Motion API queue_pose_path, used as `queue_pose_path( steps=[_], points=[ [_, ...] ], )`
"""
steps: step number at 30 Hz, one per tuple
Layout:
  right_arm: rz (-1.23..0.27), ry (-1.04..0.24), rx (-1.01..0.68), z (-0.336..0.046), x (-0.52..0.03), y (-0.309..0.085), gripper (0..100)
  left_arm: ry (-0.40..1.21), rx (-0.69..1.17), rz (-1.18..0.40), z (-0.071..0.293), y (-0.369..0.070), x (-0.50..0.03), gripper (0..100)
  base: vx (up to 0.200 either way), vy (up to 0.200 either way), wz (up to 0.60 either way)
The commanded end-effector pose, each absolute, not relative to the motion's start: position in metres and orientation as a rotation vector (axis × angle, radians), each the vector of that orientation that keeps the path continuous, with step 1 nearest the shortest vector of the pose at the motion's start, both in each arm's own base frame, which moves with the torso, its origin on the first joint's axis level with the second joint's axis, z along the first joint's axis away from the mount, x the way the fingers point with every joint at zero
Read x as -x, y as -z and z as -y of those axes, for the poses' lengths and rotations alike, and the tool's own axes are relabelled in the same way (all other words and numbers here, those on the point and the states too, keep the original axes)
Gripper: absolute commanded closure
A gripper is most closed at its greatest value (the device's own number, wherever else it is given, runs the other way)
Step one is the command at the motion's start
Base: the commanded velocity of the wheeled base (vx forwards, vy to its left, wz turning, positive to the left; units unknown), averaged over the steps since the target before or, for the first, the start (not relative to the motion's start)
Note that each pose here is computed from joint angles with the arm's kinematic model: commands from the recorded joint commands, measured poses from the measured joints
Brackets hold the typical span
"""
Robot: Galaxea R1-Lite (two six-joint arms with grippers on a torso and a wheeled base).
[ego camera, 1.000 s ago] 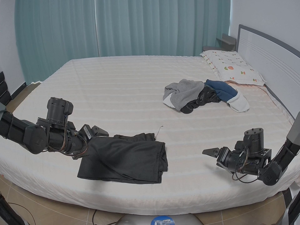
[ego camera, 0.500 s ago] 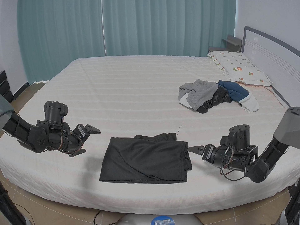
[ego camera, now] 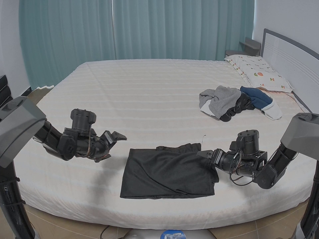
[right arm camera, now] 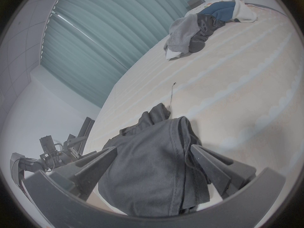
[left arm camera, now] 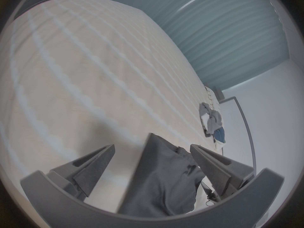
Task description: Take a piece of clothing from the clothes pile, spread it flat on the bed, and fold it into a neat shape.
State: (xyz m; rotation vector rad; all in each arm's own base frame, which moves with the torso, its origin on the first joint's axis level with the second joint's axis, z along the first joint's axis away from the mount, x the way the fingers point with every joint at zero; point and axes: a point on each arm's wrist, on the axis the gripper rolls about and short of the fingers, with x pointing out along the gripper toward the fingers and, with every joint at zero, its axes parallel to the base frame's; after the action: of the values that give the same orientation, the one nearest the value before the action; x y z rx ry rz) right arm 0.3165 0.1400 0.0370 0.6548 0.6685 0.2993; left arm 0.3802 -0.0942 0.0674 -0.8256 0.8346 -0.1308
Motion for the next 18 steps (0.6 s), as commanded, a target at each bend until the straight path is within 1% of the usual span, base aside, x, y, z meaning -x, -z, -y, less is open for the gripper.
queue_pose_path(
  steps=[1,2,5,8,17,18],
  points=[
    [-0.681,-0.278,-0.656,-0.136,-0.319,-0.029,0,0.17,0.795,-0.873,0.125,-0.041,-0.396,0,0.0,0.0,0.0],
    [-0.69,-0.267,-0.658,-0.134,-0.321,-0.025,0,0.19,0.784,-0.879,0.136,-0.039,-0.397,0,0.0,0.0,0.0],
    [-0.696,-0.262,-0.658,-0.135,-0.323,-0.019,0,0.169,0.763,-0.874,0.145,-0.033,-0.397,0,0.0,0.0,0.0],
    [-0.683,-0.269,-0.66,-0.135,-0.325,-0.019,0,0.137,0.753,-0.86,0.145,-0.029,-0.4,0,0.0,0.0,0.0],
    [-0.662,-0.278,-0.675,-0.137,-0.332,-0.015,0,0.123,0.752,-0.852,0.142,-0.025,-0.402,0,0.0,0.0,0.0],
    [-0.655,-0.278,-0.675,-0.139,-0.335,-0.012,0,0.116,0.752,-0.847,0.142,-0.026,-0.402,100,0.0,0.0,0.0]
  ],
)
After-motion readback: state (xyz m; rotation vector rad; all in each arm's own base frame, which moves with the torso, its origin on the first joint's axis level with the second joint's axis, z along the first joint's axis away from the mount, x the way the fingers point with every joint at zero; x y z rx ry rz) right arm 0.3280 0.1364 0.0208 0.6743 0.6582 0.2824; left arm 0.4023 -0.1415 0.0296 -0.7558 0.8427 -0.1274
